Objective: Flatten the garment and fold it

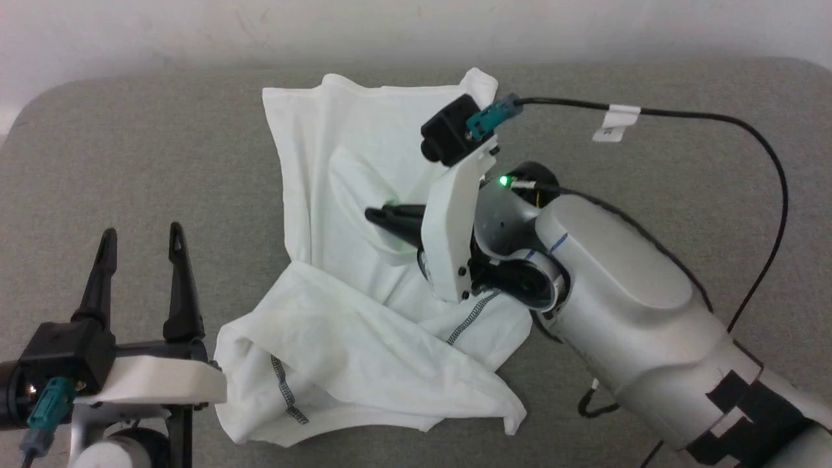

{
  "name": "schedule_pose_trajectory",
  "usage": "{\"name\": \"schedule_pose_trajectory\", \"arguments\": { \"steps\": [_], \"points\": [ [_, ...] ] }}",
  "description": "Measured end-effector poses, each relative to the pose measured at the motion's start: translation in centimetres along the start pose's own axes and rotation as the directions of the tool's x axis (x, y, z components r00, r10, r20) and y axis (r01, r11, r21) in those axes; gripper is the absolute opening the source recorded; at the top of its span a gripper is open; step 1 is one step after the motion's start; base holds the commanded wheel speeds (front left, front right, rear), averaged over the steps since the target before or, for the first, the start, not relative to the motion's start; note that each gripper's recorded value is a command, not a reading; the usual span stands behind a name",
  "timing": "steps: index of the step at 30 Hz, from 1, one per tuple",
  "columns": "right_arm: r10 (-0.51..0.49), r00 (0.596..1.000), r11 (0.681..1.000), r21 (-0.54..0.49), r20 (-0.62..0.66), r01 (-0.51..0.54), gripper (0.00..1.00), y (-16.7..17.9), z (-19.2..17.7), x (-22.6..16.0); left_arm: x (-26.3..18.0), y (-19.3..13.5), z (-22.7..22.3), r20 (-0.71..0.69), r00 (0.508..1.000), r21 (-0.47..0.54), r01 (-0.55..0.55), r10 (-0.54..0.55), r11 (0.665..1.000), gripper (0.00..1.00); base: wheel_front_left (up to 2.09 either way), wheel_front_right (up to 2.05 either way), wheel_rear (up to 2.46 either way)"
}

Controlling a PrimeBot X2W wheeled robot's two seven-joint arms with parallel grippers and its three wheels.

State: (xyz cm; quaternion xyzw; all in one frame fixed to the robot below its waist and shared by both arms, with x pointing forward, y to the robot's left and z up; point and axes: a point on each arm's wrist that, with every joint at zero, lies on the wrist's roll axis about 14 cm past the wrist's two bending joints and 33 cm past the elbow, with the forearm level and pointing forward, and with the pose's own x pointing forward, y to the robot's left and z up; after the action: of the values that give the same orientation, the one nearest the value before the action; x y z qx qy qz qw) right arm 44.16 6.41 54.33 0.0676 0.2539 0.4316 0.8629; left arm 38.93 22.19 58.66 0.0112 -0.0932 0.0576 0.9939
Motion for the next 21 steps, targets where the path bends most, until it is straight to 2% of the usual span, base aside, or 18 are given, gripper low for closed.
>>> {"name": "schedule_pose_trajectory", "arguments": {
  "steps": [3,10,20,21],
  "points": [
    [0.032,0.998,0.999,0.042,-0.062,-0.03,0.0,1.0,-2.4,0.8,-0.3,0.4,0.1,0.001,1.0,0.003,-0.012,0.012,1.0,1.0,0.0,0.0,0.0],
    [0.218,0.957,0.969,0.162,-0.192,-0.188,0.0,5.8,-8.1,2.6,-0.5,1.2,-1.2,-0.036,0.999,0.015,-0.038,0.038,0.999,1.0,0.0,0.0,0.0],
    [0.339,0.883,0.93,0.255,-0.324,-0.263,0.0,8.6,-14.1,3.4,-0.2,1.5,-3.6,-0.083,0.994,0.021,-0.063,0.065,0.998,1.0,0.0,0.0,0.0],
    [0.335,0.883,0.932,0.255,-0.328,-0.258,0.33,8.5,-14.4,3.4,-0.2,1.5,-3.7,-0.085,0.994,0.022,-0.062,0.064,0.998,1.0,0.0,0.0,0.0]
  ]
}}
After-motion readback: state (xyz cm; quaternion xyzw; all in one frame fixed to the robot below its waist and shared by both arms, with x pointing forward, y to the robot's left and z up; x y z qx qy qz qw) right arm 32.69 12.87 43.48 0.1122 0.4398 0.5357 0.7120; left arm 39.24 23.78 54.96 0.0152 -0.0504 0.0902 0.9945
